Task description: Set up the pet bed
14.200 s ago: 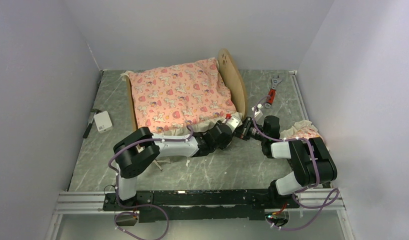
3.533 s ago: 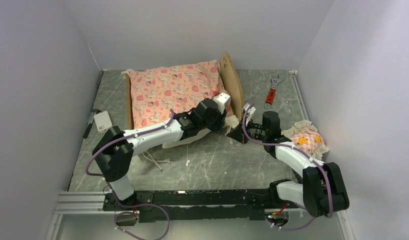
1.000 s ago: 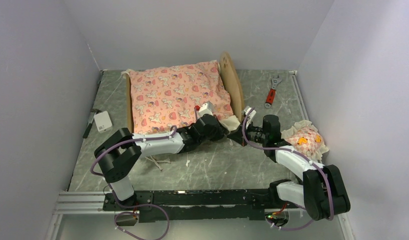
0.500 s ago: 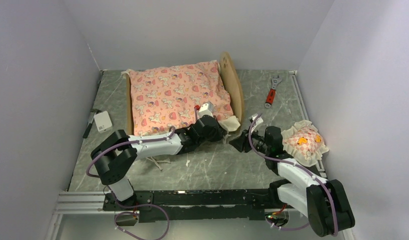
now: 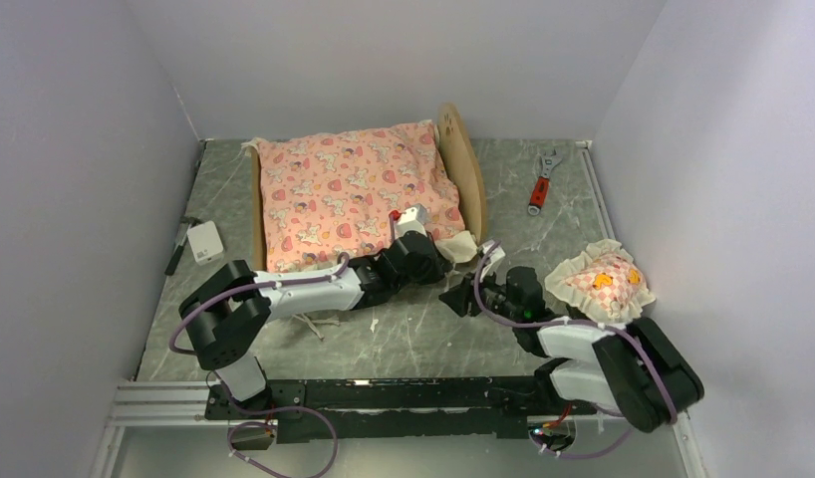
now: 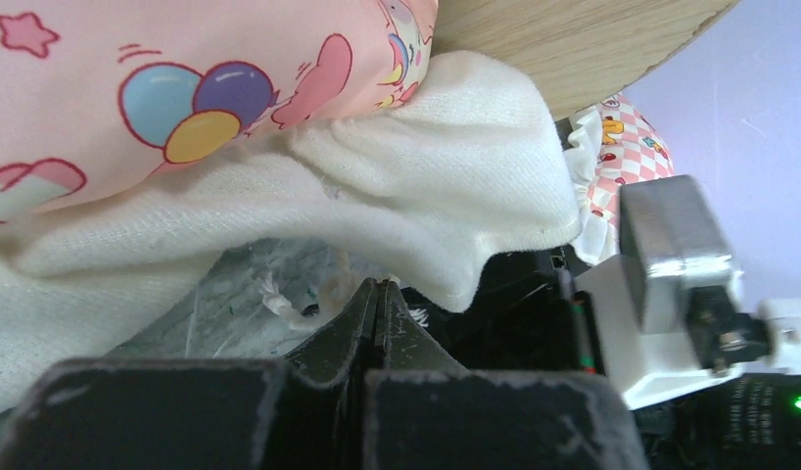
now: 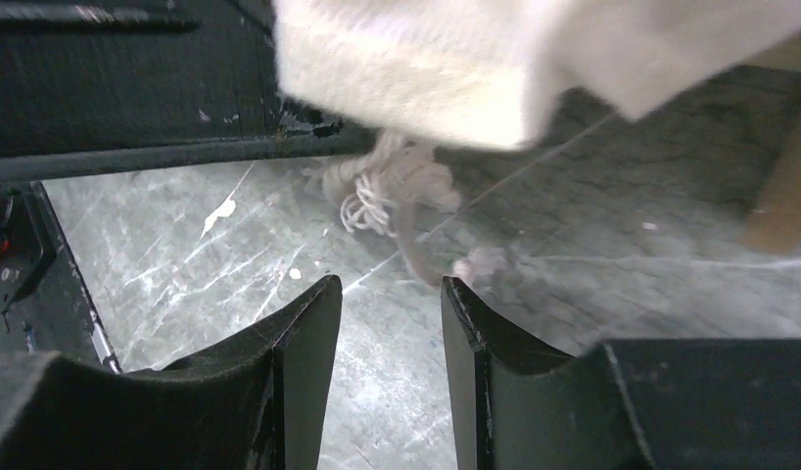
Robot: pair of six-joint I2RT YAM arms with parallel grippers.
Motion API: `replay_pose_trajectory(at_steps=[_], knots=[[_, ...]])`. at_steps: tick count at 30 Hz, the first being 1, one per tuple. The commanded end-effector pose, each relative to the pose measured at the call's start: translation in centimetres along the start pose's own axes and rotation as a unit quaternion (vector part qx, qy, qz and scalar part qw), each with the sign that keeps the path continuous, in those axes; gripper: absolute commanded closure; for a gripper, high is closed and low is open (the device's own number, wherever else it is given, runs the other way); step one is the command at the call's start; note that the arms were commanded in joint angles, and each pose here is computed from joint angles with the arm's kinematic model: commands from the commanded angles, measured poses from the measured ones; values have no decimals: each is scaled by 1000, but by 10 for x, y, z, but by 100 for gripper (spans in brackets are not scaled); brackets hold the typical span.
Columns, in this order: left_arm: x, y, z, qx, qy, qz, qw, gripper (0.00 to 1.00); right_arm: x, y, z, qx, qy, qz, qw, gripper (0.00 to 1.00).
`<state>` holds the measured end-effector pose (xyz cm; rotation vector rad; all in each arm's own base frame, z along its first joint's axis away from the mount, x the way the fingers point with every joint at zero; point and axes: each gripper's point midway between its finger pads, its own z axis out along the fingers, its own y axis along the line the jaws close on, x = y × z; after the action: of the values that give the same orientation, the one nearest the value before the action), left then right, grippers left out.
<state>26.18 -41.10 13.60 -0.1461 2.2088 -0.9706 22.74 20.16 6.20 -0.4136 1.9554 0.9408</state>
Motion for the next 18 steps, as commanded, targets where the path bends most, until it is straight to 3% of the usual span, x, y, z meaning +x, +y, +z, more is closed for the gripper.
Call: replay_pose_trajectory(at_steps=[1, 4, 7, 11, 18], knots=[[-19, -25, -12, 25, -26, 0, 999, 100, -27, 6, 15, -7, -69, -41, 997, 54], [-20, -26, -14, 26, -28, 3, 999, 100, -26, -3, 22, 11, -69, -39, 997, 55], [-25, -29, -18, 23, -33, 12, 999, 100, -23, -13, 23, 37, -66, -31, 997, 65], [-44, -33, -27, 8, -57, 46, 997, 100, -13, -21, 17, 63, -51, -18, 997, 99], [-68, -37, -35, -30, -80, 121, 989, 100, -15, -31, 4, 110, -60, 17, 992, 100]])
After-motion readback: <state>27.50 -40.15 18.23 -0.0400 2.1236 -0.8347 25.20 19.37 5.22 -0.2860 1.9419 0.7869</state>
